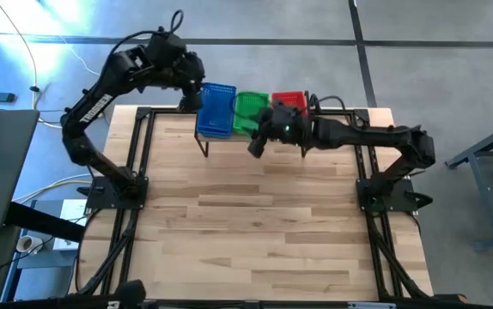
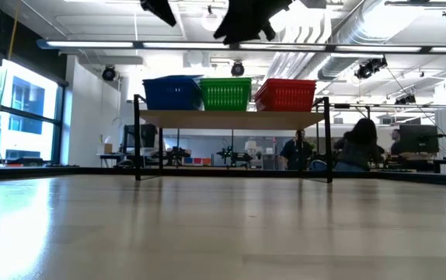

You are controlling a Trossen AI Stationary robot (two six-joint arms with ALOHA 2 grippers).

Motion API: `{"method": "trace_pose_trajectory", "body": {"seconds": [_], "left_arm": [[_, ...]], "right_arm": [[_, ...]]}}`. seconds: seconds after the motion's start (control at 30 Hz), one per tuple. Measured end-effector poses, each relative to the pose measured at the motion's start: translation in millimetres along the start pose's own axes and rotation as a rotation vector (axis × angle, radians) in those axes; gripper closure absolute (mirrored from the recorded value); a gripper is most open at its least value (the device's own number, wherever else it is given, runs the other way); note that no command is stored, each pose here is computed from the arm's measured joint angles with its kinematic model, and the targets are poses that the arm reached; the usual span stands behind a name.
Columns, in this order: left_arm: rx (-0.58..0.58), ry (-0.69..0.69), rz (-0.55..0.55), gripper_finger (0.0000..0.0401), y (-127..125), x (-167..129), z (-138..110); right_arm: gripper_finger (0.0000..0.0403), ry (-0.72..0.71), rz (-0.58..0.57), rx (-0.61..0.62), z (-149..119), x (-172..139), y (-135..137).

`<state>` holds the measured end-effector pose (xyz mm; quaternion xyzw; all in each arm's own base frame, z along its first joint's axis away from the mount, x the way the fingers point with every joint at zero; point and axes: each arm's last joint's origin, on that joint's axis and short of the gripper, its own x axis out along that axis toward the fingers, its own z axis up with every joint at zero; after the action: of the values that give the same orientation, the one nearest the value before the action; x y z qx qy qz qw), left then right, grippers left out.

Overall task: Stack baskets on shelf by color
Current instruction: Stack the blue bin on top of the blue bin on the shelf

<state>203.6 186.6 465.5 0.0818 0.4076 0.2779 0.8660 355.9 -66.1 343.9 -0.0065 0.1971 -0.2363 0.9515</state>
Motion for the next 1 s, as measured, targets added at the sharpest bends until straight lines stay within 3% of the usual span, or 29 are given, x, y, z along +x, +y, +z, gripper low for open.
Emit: {"method": "trace_pose_trajectory", "body": {"seconds": [0.23, 0.5, 0.7, 1.0], "left_arm": [[-0.095, 0.028, -0.108, 0.0304, -17, 2, -24], [-0.171, -0.019, -0.124, 0.0306, -43, 6, -48], [-0.182, -0.05, -0.06, 0.0307, -64, 12, -61], [-0.179, -0.097, -0.001, 0.0307, -91, 28, -85]], "right_arm": [[0.0235, -0.069, 0.057, 0.014, 20, 2, -29], [0.0204, -0.164, 0.057, -0.007, 37, 0, -48], [0.0167, -0.241, 0.027, 0.086, 51, -3, -62], [0.0163, -0.363, -0.005, 0.101, 85, -19, -80]]}}
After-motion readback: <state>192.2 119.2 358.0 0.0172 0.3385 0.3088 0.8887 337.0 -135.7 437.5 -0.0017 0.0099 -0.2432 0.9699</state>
